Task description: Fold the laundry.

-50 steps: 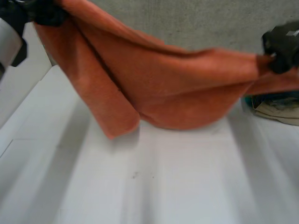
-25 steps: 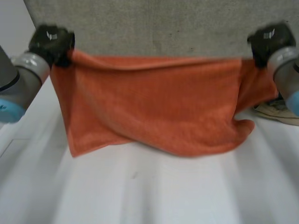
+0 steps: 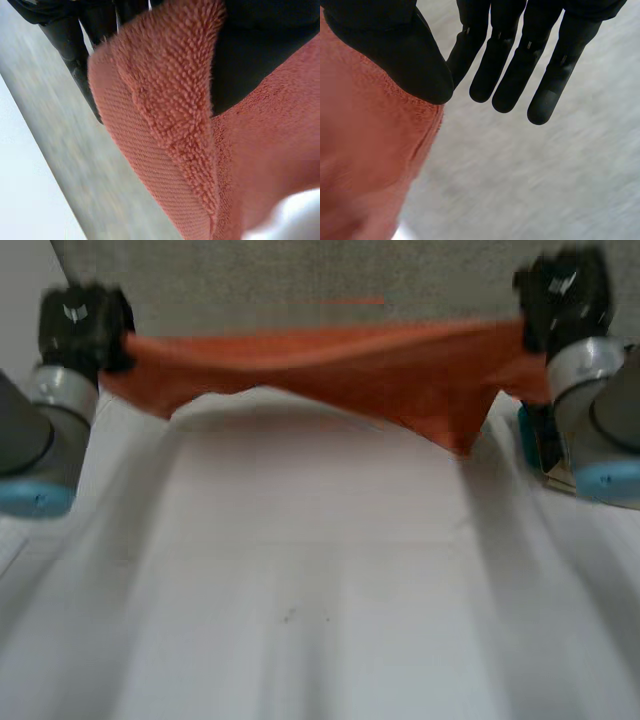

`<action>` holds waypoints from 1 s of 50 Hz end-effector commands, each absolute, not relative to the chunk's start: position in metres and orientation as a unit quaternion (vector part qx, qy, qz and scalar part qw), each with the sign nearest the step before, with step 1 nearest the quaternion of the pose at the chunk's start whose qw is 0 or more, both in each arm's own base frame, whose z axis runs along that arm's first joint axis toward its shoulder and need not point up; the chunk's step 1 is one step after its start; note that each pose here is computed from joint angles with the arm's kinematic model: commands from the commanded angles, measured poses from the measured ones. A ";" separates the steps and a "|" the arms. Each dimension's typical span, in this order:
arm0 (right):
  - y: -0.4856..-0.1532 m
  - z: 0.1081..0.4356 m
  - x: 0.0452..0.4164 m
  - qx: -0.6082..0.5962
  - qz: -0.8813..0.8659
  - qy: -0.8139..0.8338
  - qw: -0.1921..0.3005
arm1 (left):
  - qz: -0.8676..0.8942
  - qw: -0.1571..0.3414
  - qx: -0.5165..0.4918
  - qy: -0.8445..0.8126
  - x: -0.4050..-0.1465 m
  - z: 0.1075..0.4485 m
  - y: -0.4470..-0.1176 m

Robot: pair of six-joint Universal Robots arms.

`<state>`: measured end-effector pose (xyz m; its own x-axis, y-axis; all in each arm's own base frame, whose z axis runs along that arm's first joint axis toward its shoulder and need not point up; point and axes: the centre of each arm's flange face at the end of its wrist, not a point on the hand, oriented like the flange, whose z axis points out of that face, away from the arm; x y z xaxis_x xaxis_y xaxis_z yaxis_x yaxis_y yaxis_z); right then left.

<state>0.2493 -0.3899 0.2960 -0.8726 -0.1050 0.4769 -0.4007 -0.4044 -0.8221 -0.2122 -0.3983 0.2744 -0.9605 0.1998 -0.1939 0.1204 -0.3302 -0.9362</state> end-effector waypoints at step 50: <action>-0.392 0.155 0.266 0.424 0.637 -0.616 0.187 | 0.579 -0.090 -0.325 -0.742 -0.196 0.170 -0.315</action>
<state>0.2545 -0.3642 0.1735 -0.5527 -0.3327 0.7641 -0.7752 -0.1313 -0.6179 -0.1887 -0.3107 0.1744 -0.7643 0.3956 -0.5093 0.5849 0.0927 -0.8058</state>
